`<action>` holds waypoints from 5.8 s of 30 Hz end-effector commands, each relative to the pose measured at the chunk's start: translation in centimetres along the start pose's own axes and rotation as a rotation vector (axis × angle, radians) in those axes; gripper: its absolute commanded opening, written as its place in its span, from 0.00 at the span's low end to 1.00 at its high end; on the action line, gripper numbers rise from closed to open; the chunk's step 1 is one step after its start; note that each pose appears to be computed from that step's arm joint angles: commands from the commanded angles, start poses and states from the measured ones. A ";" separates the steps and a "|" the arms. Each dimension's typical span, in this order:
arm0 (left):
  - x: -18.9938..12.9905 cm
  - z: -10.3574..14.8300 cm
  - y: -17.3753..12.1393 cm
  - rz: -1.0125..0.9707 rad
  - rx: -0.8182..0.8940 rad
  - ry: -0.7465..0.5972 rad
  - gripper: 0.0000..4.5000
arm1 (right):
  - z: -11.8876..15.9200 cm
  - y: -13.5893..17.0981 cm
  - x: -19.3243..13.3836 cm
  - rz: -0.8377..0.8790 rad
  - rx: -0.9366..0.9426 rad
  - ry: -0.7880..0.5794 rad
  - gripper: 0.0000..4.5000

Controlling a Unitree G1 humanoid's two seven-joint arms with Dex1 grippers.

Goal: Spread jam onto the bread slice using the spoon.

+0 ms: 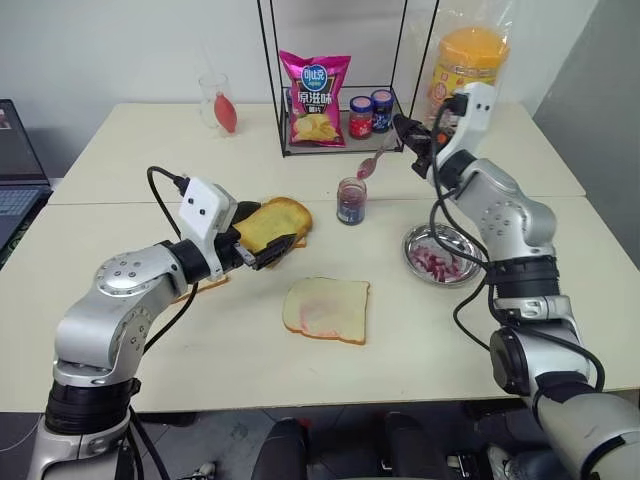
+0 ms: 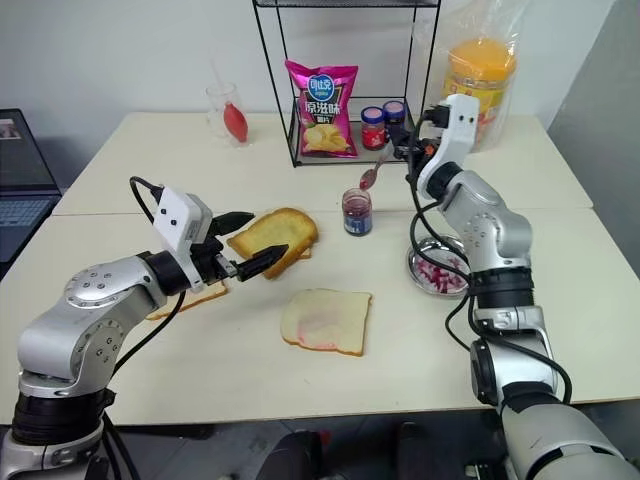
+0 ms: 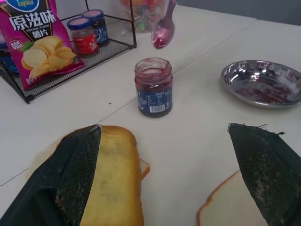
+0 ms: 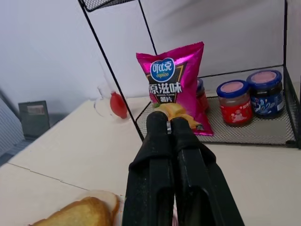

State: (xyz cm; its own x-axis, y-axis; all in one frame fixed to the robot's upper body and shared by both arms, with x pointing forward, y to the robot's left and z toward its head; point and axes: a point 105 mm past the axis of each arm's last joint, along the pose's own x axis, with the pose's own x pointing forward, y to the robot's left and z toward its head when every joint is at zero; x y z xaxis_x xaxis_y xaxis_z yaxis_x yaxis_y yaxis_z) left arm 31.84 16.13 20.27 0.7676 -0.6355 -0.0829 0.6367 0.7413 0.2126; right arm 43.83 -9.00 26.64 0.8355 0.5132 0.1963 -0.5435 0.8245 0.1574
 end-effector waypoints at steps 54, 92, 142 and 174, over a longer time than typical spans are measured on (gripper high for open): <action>0.7 0.0 0.3 0.009 0.056 -0.001 1.00 | -3.6 1.4 3.3 -0.020 0.126 0.121 0.01; 1.2 0.2 0.0 -0.017 0.071 0.001 1.00 | -2.5 -0.8 2.4 -0.130 0.344 0.072 0.01; 1.6 1.4 -0.1 -0.050 0.014 -0.074 1.00 | -1.1 -3.4 0.3 -0.201 0.709 0.006 0.01; -9.1 -6.2 -5.8 -0.233 0.107 0.225 1.00 | -7.5 10.9 -8.6 0.293 0.298 0.292 0.01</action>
State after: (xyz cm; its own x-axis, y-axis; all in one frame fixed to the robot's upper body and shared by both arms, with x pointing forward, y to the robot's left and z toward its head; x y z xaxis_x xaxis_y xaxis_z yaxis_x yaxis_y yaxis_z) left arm 22.05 19.45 13.59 0.6212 -0.6939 -0.3642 0.7816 0.5819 0.2246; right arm 31.88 -3.06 18.51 0.6235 0.7806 -0.0436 -0.6688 0.5614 0.4874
